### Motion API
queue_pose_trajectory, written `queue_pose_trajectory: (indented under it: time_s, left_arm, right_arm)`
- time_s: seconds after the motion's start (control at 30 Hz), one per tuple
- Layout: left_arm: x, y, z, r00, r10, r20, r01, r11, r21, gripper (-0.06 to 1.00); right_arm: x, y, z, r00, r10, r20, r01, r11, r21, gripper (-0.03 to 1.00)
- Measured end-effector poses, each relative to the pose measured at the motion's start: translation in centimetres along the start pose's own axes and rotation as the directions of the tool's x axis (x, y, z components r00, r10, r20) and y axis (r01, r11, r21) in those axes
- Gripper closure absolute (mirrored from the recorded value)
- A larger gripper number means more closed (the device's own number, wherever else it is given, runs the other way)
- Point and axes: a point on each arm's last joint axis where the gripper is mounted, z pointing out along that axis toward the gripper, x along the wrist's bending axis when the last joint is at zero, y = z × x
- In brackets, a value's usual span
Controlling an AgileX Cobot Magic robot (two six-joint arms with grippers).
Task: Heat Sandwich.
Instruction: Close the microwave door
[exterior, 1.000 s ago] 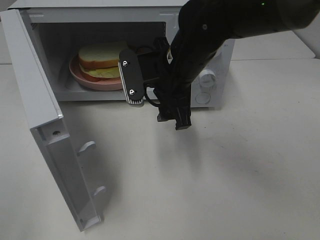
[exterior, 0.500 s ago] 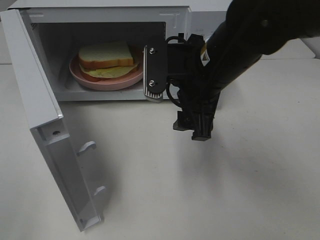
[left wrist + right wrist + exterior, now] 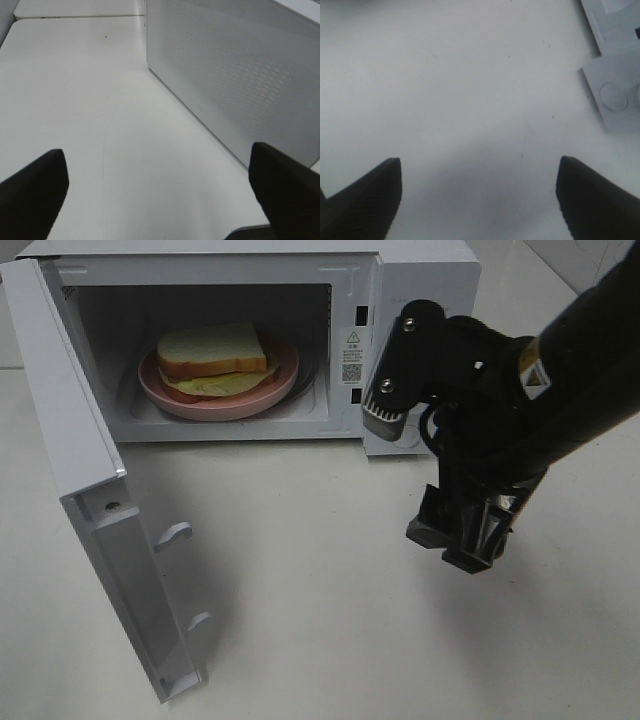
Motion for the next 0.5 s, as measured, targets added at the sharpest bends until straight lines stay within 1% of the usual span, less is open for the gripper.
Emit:
queue_pose_trajectory:
  time_s: [0.07,0.1,0.13,0.23,0.27,0.3,0.4,0.43,0.5]
  left_arm:
    - [0.0,0.0,0.0,1.0,0.0,0.0,0.0,1.0,0.0,0.03]
    - [0.0,0.0,0.0,1.0,0.0,0.0,0.0,1.0,0.0,0.03]
    - [0.0,0.0,0.0,1.0,0.0,0.0,0.0,1.0,0.0,0.03]
    - [0.0,0.0,0.0,1.0,0.0,0.0,0.0,1.0,0.0,0.03]
    - [0.0,0.0,0.0,1.0,0.0,0.0,0.0,1.0,0.0,0.03]
    - [0.0,0.0,0.0,1.0,0.0,0.0,0.0,1.0,0.0,0.03]
    - [0.0,0.0,0.0,1.0,0.0,0.0,0.0,1.0,0.0,0.03]
    - [0.0,0.0,0.0,1.0,0.0,0.0,0.0,1.0,0.0,0.03]
    - [0.0,0.0,0.0,1.0,0.0,0.0,0.0,1.0,0.0,0.03]
  right_arm:
    - [0.3,-0.7,-0.7,0.999,0.053,-0.002,-0.053,0.999,0.007,0.17]
    - [0.7,-1.4,-1.6,0.994,0.108,-0.006,-0.108,0.994,0.009,0.18]
    - [0.7,-1.4,-1.6,0.994,0.108,-0.006,-0.108,0.994,0.009,0.18]
    - [1.1,-2.4,-2.9,0.983,0.183,-0.014,-0.183,0.983,0.021,0.19]
    - [1.4,-2.9,-3.8,0.973,0.23,-0.018,-0.229,0.973,0.032,0.2]
    - [1.4,-2.9,-3.8,0.973,0.23,-0.018,-0.229,0.973,0.032,0.2]
    - [1.8,-3.9,-5.3,0.955,0.296,-0.027,-0.294,0.954,0.06,0.2]
    - [2.1,-4.5,-6.2,0.943,0.332,-0.028,-0.329,0.941,0.085,0.2]
    - [2.2,-4.9,-6.7,0.936,0.351,-0.026,-0.347,0.934,0.09,0.2]
